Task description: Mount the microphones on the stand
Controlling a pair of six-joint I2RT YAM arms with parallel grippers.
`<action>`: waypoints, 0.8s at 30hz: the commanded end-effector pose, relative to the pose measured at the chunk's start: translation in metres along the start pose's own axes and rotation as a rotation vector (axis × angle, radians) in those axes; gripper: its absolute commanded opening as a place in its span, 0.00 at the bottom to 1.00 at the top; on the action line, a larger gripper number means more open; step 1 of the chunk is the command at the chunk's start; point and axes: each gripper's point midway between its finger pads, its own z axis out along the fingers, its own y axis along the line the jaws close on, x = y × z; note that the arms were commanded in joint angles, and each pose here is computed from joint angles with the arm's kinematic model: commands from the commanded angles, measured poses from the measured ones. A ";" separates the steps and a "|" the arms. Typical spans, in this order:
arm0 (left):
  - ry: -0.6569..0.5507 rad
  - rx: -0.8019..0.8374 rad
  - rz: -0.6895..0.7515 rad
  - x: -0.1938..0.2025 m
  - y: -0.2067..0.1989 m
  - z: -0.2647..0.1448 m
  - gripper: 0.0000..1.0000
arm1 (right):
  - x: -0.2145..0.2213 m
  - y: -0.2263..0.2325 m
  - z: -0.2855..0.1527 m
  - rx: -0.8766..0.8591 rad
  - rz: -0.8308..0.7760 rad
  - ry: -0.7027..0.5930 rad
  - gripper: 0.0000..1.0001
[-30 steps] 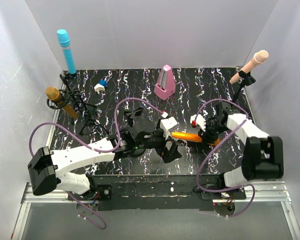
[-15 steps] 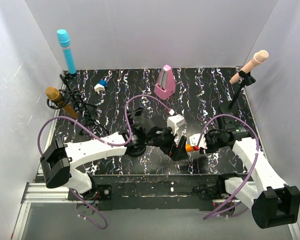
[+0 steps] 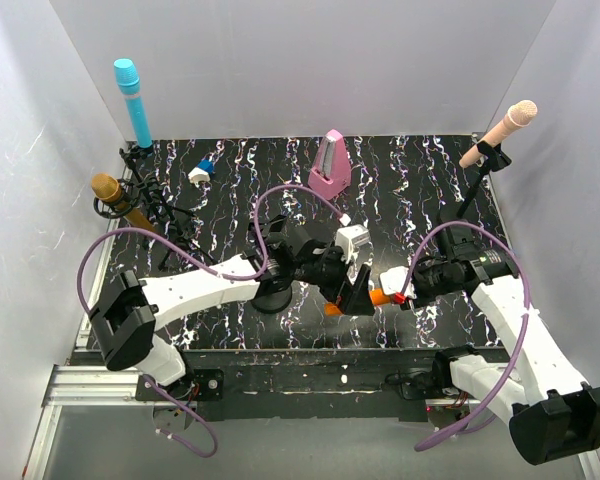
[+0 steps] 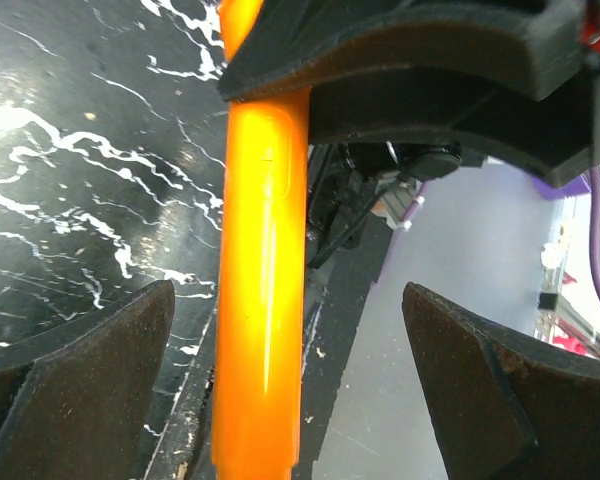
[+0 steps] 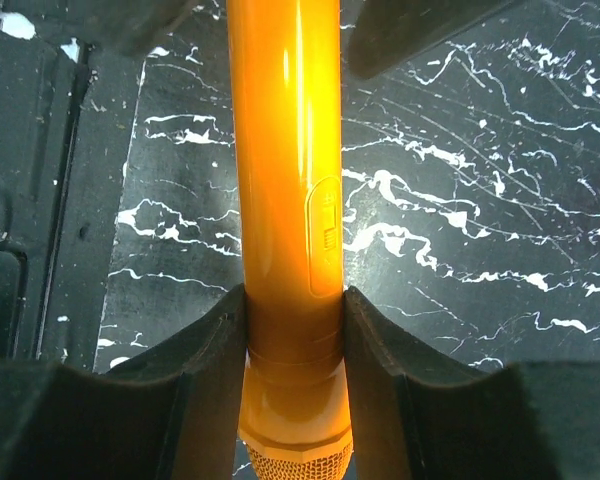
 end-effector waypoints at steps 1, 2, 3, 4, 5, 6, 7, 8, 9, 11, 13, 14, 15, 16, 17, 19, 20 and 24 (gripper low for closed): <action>0.084 0.143 0.003 0.013 -0.022 0.002 0.98 | -0.027 -0.008 -0.011 0.022 -0.029 -0.074 0.03; 0.100 0.141 -0.004 0.016 -0.020 0.004 0.97 | -0.028 -0.009 -0.010 0.022 -0.028 -0.075 0.03; 0.116 0.135 -0.013 0.019 -0.018 0.005 0.95 | -0.028 -0.010 -0.011 0.022 -0.029 -0.074 0.03; 0.126 0.131 -0.016 0.019 -0.017 0.007 0.93 | -0.029 -0.010 -0.011 0.021 -0.031 -0.076 0.03; 0.136 0.127 -0.022 0.020 -0.016 0.008 0.88 | -0.031 -0.010 -0.010 0.017 -0.033 -0.080 0.03; 0.143 0.118 -0.025 0.021 -0.014 0.010 0.82 | -0.031 -0.010 -0.010 0.017 -0.034 -0.081 0.03; 0.145 0.103 -0.027 0.020 -0.012 0.010 0.80 | -0.031 -0.009 -0.010 0.014 -0.030 -0.082 0.03; 0.148 0.087 -0.029 0.020 -0.009 0.011 0.70 | -0.031 -0.008 -0.009 0.012 -0.029 -0.079 0.03; 0.146 0.068 -0.029 0.018 -0.007 0.011 0.65 | -0.031 -0.007 -0.009 0.008 -0.031 -0.077 0.03; 0.163 0.025 -0.035 0.019 -0.001 0.010 0.56 | -0.029 -0.005 -0.008 0.005 -0.030 -0.072 0.03; 0.167 -0.004 -0.037 0.018 0.003 0.010 0.41 | -0.028 -0.003 -0.008 0.001 -0.032 -0.064 0.03; 0.169 -0.008 -0.037 0.017 0.004 0.010 0.33 | -0.027 -0.002 -0.007 -0.003 -0.027 -0.060 0.03; 0.177 -0.010 -0.042 0.019 0.004 0.011 0.24 | -0.027 -0.002 -0.007 -0.002 -0.029 -0.063 0.03; 0.184 -0.008 -0.043 0.020 0.004 0.011 0.14 | -0.028 -0.001 -0.008 -0.002 -0.030 -0.063 0.03; 0.192 -0.005 -0.047 0.021 0.004 0.012 0.00 | -0.028 -0.001 -0.007 -0.004 -0.026 -0.064 0.04; 0.209 0.006 -0.050 0.024 0.003 0.013 0.00 | -0.030 0.000 -0.008 -0.006 -0.021 -0.070 0.06; 0.214 0.019 -0.050 0.024 0.002 0.014 0.00 | -0.031 -0.001 -0.008 -0.005 -0.021 -0.071 0.08; 0.161 0.001 -0.025 0.012 0.001 0.011 0.00 | -0.040 -0.006 -0.013 0.023 0.054 -0.093 0.40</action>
